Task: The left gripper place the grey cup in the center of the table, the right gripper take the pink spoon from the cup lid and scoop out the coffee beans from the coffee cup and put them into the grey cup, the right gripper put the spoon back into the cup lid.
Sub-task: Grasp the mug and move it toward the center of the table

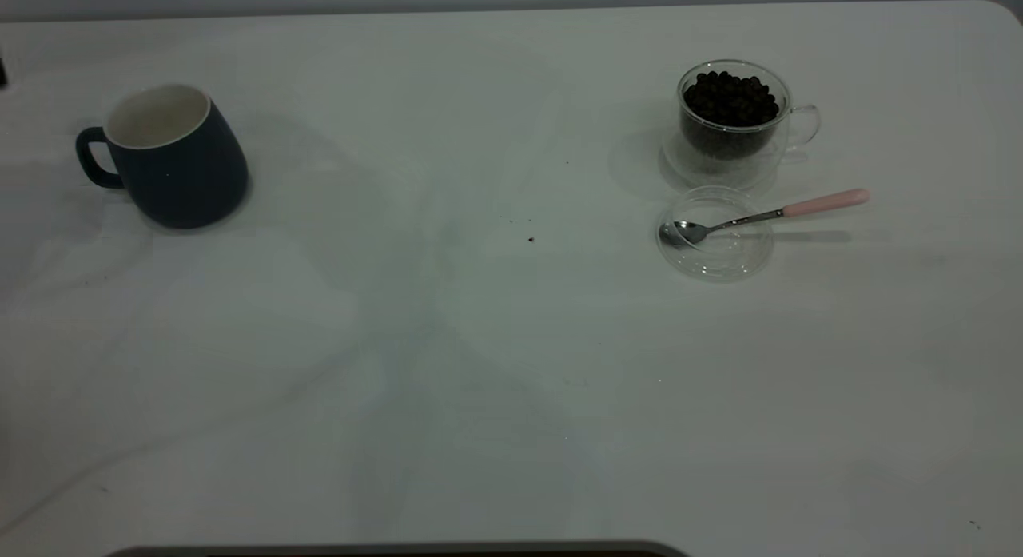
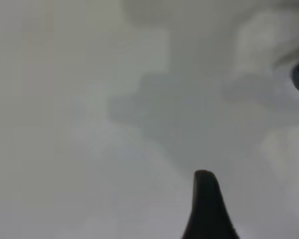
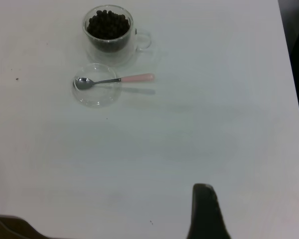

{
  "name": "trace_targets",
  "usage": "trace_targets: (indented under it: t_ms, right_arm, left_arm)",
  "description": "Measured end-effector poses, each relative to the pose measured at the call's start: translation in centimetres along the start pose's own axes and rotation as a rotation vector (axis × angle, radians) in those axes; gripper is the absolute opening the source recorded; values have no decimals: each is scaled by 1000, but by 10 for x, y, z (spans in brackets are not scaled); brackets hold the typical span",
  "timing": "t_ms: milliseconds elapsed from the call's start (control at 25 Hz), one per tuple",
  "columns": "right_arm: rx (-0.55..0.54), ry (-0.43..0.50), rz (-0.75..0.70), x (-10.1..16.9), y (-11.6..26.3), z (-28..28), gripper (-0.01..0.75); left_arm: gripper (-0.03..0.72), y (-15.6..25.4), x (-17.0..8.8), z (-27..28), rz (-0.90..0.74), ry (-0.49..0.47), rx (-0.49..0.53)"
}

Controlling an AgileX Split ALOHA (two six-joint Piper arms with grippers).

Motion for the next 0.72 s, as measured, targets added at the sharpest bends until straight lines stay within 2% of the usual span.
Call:
trace_targets:
  t_ms: [80, 200, 320, 720]
  right_arm:
    - [0, 0, 0, 0, 0, 0, 531]
    - [0, 0, 0, 0, 0, 0, 531]
    - [0, 0, 0, 0, 0, 0, 531]
    - [0, 0, 0, 0, 0, 0, 531]
  left_arm:
    - [567, -6, -7, -7, -167, 36, -24]
    - [567, -13, -16, -14, -348, 97, -85]
    - [567, -13, -22, -19, -499, 141, -103]
    - [567, -11, -28, -52, -574, 169, -94]
Point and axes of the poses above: a point on each arm's last joint axis where the gripper is mounted, z pointing back along that axis away from the gripper, x along the wrist's bending axis when the last joint is at zero, y = z × x, the point moved 1 cm from there along -z, pointing out along that axis toward the gripper, and after that the axes turned 5 degrees about -z, right-handed, at the moved point
